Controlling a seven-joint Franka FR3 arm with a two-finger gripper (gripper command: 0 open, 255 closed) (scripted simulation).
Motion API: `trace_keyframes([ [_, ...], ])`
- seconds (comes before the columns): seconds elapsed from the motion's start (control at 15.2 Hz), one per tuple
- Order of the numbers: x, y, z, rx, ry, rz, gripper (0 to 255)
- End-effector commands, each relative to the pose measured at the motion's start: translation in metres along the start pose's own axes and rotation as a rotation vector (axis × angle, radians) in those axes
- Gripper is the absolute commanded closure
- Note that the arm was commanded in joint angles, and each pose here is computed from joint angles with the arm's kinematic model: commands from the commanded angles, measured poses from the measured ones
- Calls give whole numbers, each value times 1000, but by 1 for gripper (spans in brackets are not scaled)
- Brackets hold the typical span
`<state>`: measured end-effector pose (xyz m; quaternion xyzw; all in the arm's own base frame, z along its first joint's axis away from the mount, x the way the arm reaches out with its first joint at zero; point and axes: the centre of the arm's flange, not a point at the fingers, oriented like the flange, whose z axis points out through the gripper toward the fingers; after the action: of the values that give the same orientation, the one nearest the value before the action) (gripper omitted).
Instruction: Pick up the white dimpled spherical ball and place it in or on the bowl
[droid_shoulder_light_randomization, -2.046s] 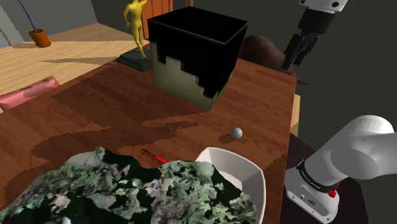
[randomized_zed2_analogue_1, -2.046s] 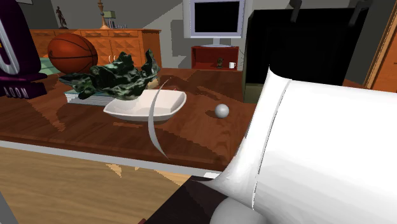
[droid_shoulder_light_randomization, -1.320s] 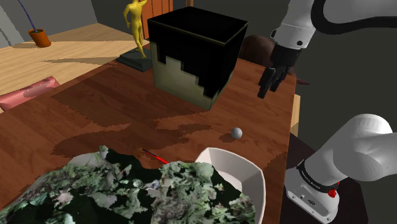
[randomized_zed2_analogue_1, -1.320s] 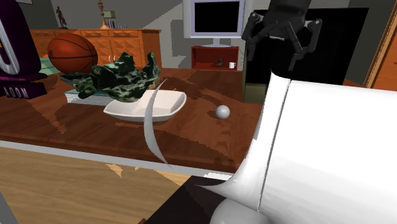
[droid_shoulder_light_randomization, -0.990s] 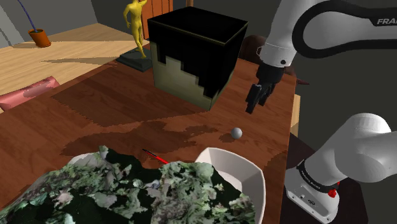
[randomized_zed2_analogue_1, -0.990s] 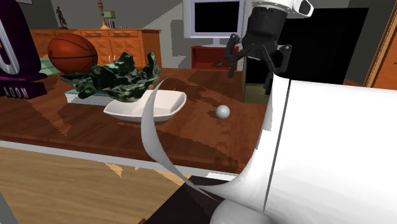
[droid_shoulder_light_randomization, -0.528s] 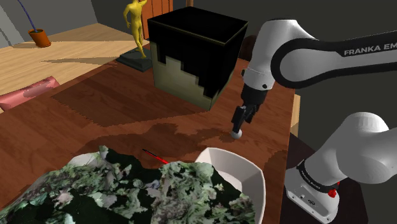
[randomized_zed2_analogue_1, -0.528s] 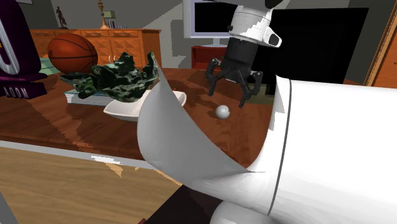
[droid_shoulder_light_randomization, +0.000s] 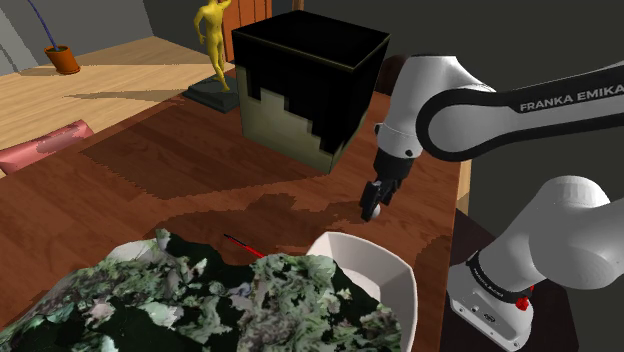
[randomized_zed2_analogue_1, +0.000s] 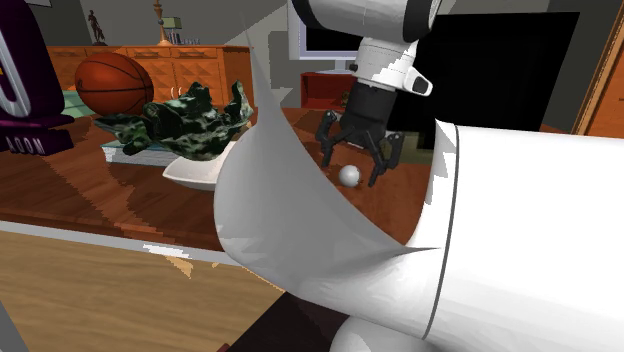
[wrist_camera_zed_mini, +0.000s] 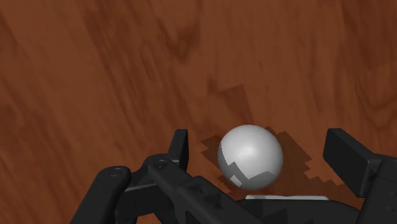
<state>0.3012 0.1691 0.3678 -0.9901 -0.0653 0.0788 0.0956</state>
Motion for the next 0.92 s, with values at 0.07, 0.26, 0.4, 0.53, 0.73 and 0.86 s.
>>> trace_keyframes([
  [0.07,0,0,1,0,0,0,0],
  [0.26,0,0,1,0,0,0,0],
  [0.4,0,0,1,0,0,0,255],
  [0.53,0,0,1,0,0,0,255],
  [0.73,0,0,1,0,0,0,255],
  [0.86,0,0,1,0,0,0,255],
])
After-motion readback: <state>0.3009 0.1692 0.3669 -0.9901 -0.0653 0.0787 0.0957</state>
